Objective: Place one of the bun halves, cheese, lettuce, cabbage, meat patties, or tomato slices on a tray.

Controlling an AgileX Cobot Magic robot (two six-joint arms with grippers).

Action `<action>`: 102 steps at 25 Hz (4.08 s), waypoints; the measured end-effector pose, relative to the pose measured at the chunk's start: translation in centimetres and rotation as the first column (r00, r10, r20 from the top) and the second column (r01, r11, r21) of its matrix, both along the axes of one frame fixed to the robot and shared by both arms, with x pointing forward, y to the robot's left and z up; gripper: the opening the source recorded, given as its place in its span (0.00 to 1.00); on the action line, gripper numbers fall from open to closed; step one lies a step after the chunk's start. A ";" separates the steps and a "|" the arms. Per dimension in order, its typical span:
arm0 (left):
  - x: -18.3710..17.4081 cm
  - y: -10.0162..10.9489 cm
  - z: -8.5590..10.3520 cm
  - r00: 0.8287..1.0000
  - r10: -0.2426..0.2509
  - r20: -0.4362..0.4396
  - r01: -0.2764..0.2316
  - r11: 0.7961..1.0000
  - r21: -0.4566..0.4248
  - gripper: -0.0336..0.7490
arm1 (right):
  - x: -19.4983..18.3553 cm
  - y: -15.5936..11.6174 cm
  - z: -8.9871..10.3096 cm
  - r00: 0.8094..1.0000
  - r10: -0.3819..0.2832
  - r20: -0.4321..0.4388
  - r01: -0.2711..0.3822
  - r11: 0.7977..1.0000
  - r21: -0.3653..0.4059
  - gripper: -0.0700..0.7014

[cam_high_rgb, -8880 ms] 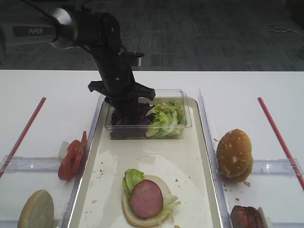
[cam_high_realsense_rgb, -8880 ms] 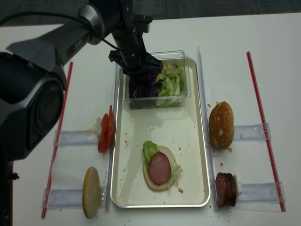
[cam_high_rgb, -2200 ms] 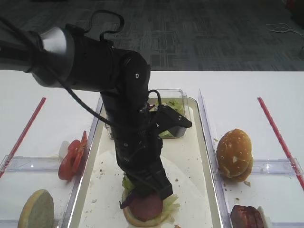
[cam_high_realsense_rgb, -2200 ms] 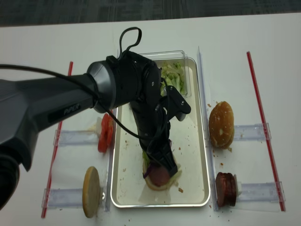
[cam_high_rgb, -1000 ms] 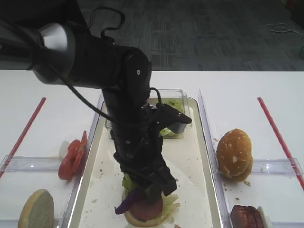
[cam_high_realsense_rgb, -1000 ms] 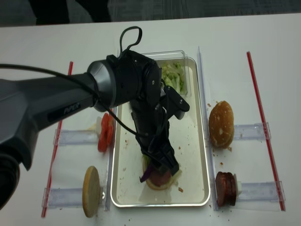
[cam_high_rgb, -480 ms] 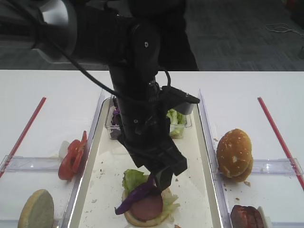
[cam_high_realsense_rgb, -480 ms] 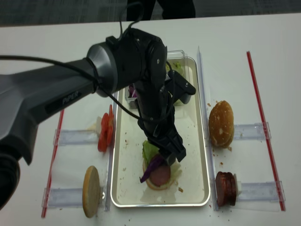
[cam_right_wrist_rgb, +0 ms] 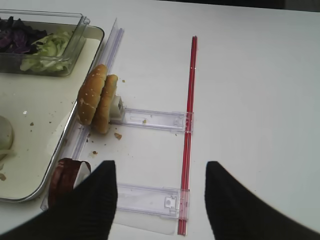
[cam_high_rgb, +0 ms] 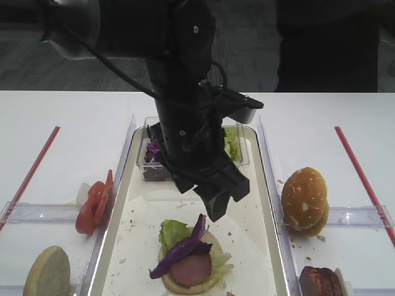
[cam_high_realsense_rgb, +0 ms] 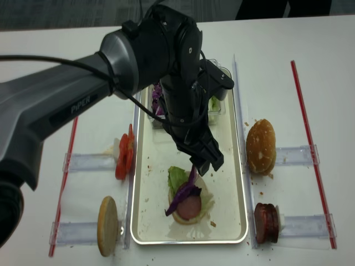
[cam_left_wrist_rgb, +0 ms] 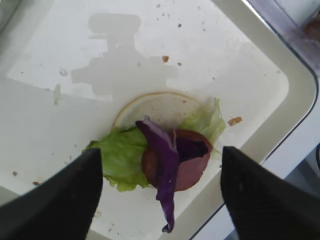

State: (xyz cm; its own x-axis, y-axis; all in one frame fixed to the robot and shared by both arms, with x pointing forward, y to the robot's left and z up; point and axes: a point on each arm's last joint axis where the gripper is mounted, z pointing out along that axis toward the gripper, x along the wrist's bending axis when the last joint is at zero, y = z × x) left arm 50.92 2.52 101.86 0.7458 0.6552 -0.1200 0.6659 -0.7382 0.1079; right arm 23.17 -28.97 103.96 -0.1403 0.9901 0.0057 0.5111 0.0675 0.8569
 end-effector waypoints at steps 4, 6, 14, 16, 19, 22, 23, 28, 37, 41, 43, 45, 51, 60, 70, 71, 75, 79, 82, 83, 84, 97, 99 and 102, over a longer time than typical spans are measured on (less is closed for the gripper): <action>0.2 -0.1 0.4 1.000 0.004 0.013 -0.004 1.000 -0.004 0.68 | 0.0 0.0 0.0 1.000 0.000 0.000 0.000 1.000 0.000 0.62; 0.3 -0.1 0.5 1.000 0.003 0.022 -0.003 1.000 -0.001 0.68 | 0.0 0.0 0.0 1.000 0.000 0.000 0.000 1.000 0.000 0.62; 1.7 1.4 0.3 0.998 0.055 0.020 -0.055 0.998 0.006 0.68 | 0.0 0.0 0.0 1.000 0.000 0.000 0.000 1.000 0.000 0.62; 2.7 2.5 0.3 0.996 0.091 0.020 -0.092 0.996 0.006 0.68 | 0.0 0.0 0.0 1.000 0.000 0.000 0.000 1.000 0.000 0.62; 4.0 4.1 0.3 0.989 0.145 0.020 -0.145 0.989 0.006 0.68 | 0.0 0.0 0.0 1.000 0.000 0.000 0.000 1.000 0.000 0.62; 5.4 6.1 0.4 0.978 0.207 0.022 -0.207 0.978 0.005 0.68 | 0.0 0.0 0.0 1.000 0.000 0.000 0.000 1.000 0.000 0.62; 5.7 6.8 0.6 0.974 0.225 0.025 -0.225 0.974 0.002 0.68 | 0.0 0.0 0.0 1.000 0.000 0.000 0.000 1.000 0.000 0.62; 7.9 10.9 0.7 0.941 0.339 0.028 -0.339 0.941 0.003 0.68 | 0.0 0.0 0.0 1.000 0.000 0.000 0.000 1.000 0.000 0.62; 10.7 18.8 0.7 0.850 0.525 0.042 -0.526 0.850 0.018 0.68 | 0.0 0.0 0.0 1.000 0.000 0.000 0.000 1.000 0.000 0.61; 11.3 22.1 0.6 0.808 0.585 0.060 -0.588 0.808 0.037 0.68 | 0.0 0.0 0.0 1.000 0.000 0.000 0.000 1.000 0.000 0.60; 11.5 23.7 0.6 0.786 0.615 0.063 -0.618 0.785 0.040 0.68 | 0.0 0.0 0.0 1.000 0.000 0.000 0.000 1.000 0.000 0.60; 11.6 25.3 0.6 0.758 0.649 0.063 -0.652 0.758 0.040 0.68 | 0.0 0.0 0.0 1.000 0.000 0.000 0.000 1.000 0.000 0.60; 11.4 29.5 1.2 0.677 0.733 0.073 -0.736 0.677 0.029 0.68 | 0.0 0.0 0.0 1.000 0.000 0.000 0.000 1.000 0.000 0.60; 10.7 30.9 2.6 0.643 0.760 0.093 -0.764 0.646 0.006 0.68 | 0.0 0.0 0.0 1.000 0.000 0.000 0.000 1.000 0.000 0.60; 6.2 30.4 3.5 0.645 0.760 0.078 -0.763 0.646 0.021 0.68 | 0.0 0.0 0.0 1.000 -0.002 -0.001 0.002 1.000 0.003 0.60; 5.3 30.3 3.8 0.645 0.760 0.077 -0.763 0.646 0.021 0.68 | 0.0 0.0 0.0 1.000 -0.002 -0.001 0.002 1.000 0.003 0.60; 2.1 30.0 4.1 0.647 0.759 0.071 -0.762 0.647 0.028 0.68 | 0.0 0.0 0.0 1.000 -0.002 -0.001 0.002 1.000 0.003 0.60; -1.1 29.7 4.0 0.651 0.756 0.067 -0.759 0.650 0.032 0.68 | 0.0 0.0 0.0 1.000 -0.002 -0.001 0.002 1.000 0.003 0.60; -3.2 29.5 3.6 0.653 0.755 0.061 -0.758 0.651 0.039 0.68 | 0.0 0.0 0.0 1.000 -0.002 -0.001 0.002 1.000 0.003 0.60; -3.7 29.4 3.4 0.652 0.755 0.060 -0.758 0.651 0.040 0.68 | 0.0 0.0 0.0 1.000 -0.002 -0.001 0.002 1.000 0.003 0.60; -4.2 29.4 3.3 0.652 0.756 0.059 -0.758 0.651 0.041 0.68 | 0.0 0.0 0.0 1.000 -0.002 -0.001 0.002 1.000 0.003 0.60; -8.9 28.9 0.0 0.652 0.758 0.021 -0.756 0.649 0.078 0.67 | 0.0 0.0 0.0 1.000 -0.002 -0.001 0.002 1.000 0.003 0.60; -9.7 28.8 -0.8 0.652 0.758 0.012 -0.756 0.649 0.087 0.67 | 0.0 0.0 0.0 1.000 -0.002 -0.001 0.002 1.000 0.003 0.60; -10.8 28.7 -1.7 0.650 0.760 -0.003 -0.756 0.648 0.097 0.67 | 0.0 0.0 0.0 1.000 -0.002 -0.001 0.002 1.000 0.003 0.60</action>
State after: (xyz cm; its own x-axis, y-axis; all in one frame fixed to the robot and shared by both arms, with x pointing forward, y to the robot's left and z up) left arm 40.16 31.23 100.13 -0.0191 0.9981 -0.0581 0.9992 0.0212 0.0344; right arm 23.17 -28.97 103.96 -0.1382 0.9904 0.0092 0.5116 0.0634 0.8569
